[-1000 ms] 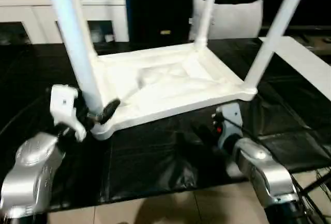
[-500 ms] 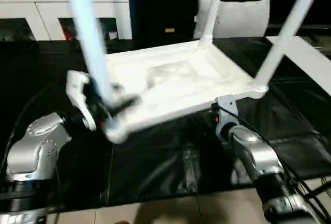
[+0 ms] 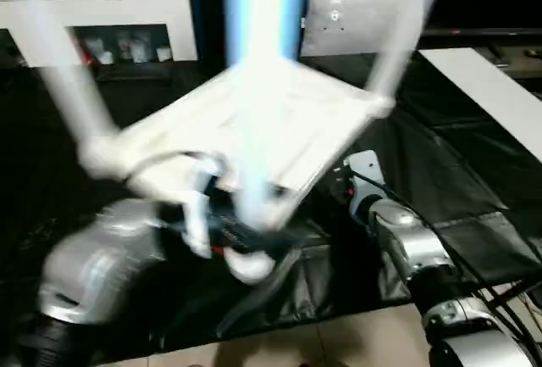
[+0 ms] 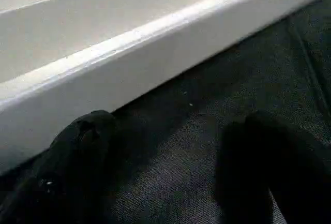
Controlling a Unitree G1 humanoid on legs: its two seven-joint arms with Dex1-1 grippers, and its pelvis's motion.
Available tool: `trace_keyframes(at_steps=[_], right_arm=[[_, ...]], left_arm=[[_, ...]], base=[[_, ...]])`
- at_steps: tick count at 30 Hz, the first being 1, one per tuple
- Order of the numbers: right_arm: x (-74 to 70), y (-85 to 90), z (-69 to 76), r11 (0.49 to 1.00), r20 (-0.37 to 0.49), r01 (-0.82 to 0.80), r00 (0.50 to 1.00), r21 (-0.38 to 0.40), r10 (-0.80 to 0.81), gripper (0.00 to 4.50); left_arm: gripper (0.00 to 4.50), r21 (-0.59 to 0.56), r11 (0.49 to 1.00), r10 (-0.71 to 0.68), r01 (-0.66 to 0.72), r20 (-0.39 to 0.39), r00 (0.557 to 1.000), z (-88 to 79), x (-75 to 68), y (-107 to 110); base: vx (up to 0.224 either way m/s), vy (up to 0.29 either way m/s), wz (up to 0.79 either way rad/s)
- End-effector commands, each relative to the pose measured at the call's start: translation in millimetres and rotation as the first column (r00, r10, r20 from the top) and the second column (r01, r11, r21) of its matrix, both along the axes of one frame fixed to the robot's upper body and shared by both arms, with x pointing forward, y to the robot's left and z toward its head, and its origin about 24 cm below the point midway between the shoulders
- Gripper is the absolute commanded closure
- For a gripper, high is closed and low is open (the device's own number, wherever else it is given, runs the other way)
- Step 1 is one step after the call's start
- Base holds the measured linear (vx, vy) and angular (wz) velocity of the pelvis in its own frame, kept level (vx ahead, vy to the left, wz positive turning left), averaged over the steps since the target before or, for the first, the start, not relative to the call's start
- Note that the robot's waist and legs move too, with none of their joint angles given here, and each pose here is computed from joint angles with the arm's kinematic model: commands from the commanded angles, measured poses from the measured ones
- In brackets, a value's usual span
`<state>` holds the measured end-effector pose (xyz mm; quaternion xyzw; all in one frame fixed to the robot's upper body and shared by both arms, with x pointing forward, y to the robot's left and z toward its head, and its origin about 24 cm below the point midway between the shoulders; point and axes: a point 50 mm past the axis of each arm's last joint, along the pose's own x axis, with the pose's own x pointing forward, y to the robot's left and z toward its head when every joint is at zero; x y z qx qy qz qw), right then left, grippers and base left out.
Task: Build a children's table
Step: Rotate table base
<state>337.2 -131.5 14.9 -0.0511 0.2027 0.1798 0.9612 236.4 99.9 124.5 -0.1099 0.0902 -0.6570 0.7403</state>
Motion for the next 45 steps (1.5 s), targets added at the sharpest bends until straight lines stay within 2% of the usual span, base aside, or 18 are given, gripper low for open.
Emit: trace_keyframes(at_steps=[1, 10, 15, 20, 25, 28, 32, 35, 38, 39, 41, 42, 45], right_arm=[[3.7, 17.5, 8.8, 0.997, 0.043, -0.079, 0.996, 0.01, 0.079, 0.0], [-0.3, 26.5, 7.0, 0.988, 0.051, -0.151, 0.987, 0.028, 0.15, 0.0], [-1.7, 30.9, 6.9, 0.981, 0.052, -0.183, 0.982, 0.058, 0.18, 0.0], [-2.6, 33.4, 5.5, 0.983, 0.057, -0.178, 0.983, 0.043, 0.175, 0.0], [-2.0, 32.1, 5.7, 0.985, 0.058, -0.167, 0.985, 0.05, 0.164, 0.0], [-1.4, 27.6, 5.8, 0.986, 0.064, -0.161, 0.985, 0.028, 0.159, 0.0], [0.2, 8.6, 8.9, 0.994, 0.082, -0.109, 0.991, 0.004, 0.108, 0.0], [-1.3, -5.4, 12.8, 0.996, 0.105, -0.094, 0.99, -0.006, 0.094, 0.0], [-11.1, -23.5, 23.1, 0.987, 0.148, -0.16, 0.976, -0.005, 0.159, 0.0], [-11.1, -23.5, 23.1, 0.987, 0.148, -0.16, 0.976, -0.005, 0.159, 0.0], [-26.2, -38.2, 32.6, 0.966, 0.17, -0.257, 0.951, -0.025, 0.257, 0.0], [-28.1, -39.9, 33.5, 0.963, 0.17, -0.267, 0.948, -0.029, 0.268, 0.0], [-35.4, -45.0, 37.1, 0.95, 0.169, -0.309, 0.935, -0.033, 0.31, 0.0]], left_arm=[[0.03, -0.023, 0.999, -0.035, 0.035, 0.013, 0.999, 1.1, -4.8, -17], [0.03, -0.071, 0.997, -0.01, 0.013, 0.048, 0.999, 3.7, 8.7, -52], [0.03, -0.11, 0.993, -0.029, 0.035, 0.055, 0.998, 8.8, 10.8, -67], [0.03, -0.119, 0.992, -0.045, 0.051, 0.056, 0.997, 9.2, 7.3, -72], [0.03, -0.127, 0.992, -0.006, 0.014, 0.065, 0.998, 8.4, 12.1, -73], [0.03, -0.121, 0.993, 0.02, -0.009, 0.086, 0.996, 8.0, 15.3, -75], [0.03, -0.068, 0.991, 0.121, -0.112, 0.13, 0.984, 4.2, 28.0, -65], [0.03, -0.035, 0.989, 0.145, -0.142, 0.138, 0.98, 1.1, 32.3, -53], [0.03, 0.042, 0.994, 0.095, -0.102, 0.153, 0.984, -7.8, 29.8, -32], [0.03, 0.042, 0.994, 0.095, -0.102, 0.153, 0.984, -7.8, 29.8, -32], [0.03, 0.131, 0.991, 0.013, -0.032, 0.14, 0.99, -16.7, 25.7, -8], [0.03, 0.142, 0.99, 0.005, -0.025, 0.14, 0.99, -17.7, 25.6, -5], [0.38, 0.184, 0.983, -0.03, 0.006, 0.129, 0.991, -21.0, 25.6, 6]], base=[[0.0, 0.0, 0.0], [0.0, 0.0, 0.0], [0.0, 0.0, 0.0], [0.0, 0.0, 0.0], [0.0, 0.0, 0.0], [0.0, 0.0, 0.0], [0.0, 0.0, 0.0], [0.0, 0.0, 0.0], [0.0, 0.0, 0.0], [0.0, 0.0, 0.0], [0.0, 0.0, 0.0], [0.0, 0.0, 0.0], [0.0, 0.0, 0.0]])
